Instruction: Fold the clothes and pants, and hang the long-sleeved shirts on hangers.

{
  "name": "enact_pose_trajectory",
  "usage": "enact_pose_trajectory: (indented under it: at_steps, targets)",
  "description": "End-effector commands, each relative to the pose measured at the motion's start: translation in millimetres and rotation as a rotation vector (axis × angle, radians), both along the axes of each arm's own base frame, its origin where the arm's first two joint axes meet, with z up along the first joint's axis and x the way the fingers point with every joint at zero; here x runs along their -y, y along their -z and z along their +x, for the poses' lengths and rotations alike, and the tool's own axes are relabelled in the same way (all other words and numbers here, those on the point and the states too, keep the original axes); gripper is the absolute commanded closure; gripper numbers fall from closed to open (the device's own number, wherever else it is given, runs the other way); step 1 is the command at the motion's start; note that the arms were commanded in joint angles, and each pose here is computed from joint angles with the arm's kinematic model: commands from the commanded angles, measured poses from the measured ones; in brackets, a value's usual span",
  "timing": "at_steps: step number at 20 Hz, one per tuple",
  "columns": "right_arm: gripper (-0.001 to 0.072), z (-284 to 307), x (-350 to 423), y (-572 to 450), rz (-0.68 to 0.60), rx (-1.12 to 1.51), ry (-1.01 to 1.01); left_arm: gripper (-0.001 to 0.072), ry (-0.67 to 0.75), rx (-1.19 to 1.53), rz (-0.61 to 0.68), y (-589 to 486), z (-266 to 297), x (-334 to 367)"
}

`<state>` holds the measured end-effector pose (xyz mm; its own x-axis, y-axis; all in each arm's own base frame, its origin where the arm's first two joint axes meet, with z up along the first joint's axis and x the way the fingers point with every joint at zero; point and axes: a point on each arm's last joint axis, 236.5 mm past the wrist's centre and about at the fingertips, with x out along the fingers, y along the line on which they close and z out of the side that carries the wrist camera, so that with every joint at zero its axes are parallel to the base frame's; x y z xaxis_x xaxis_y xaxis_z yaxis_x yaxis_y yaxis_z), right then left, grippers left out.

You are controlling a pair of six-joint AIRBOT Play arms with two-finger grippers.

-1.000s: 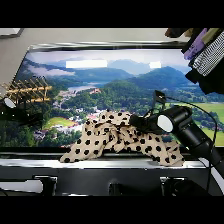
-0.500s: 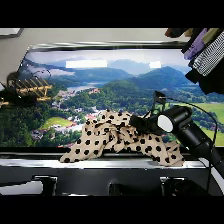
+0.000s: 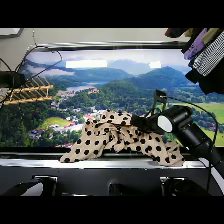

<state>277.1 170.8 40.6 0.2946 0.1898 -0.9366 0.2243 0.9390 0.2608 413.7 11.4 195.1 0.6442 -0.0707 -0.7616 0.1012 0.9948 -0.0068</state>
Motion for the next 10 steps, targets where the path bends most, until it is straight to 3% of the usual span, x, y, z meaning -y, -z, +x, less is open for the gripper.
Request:
enact_pose_trajectory:
  at_steps: [1, 5, 10]
  targets:
    - [0.069, 9.0, 13.0, -0.9, -0.049, 0.037, 0.026, 0.0694, 0.115, 0.051, -0.006, -23.8, -41.8, 47.7]
    - [0.069, 28.9, 34.7, -6.8, -0.09, 0.109, 0.173, 0.0693, 0.287, -0.003, -0.012, 18.8, -119.6, 99.4]
    - [0.069, 47.3, 38.1, -4.3, 0.049, 0.084, 0.312, 0.0691, 0.511, 0.021, -0.079, 39.3, -199.3, 150.8]
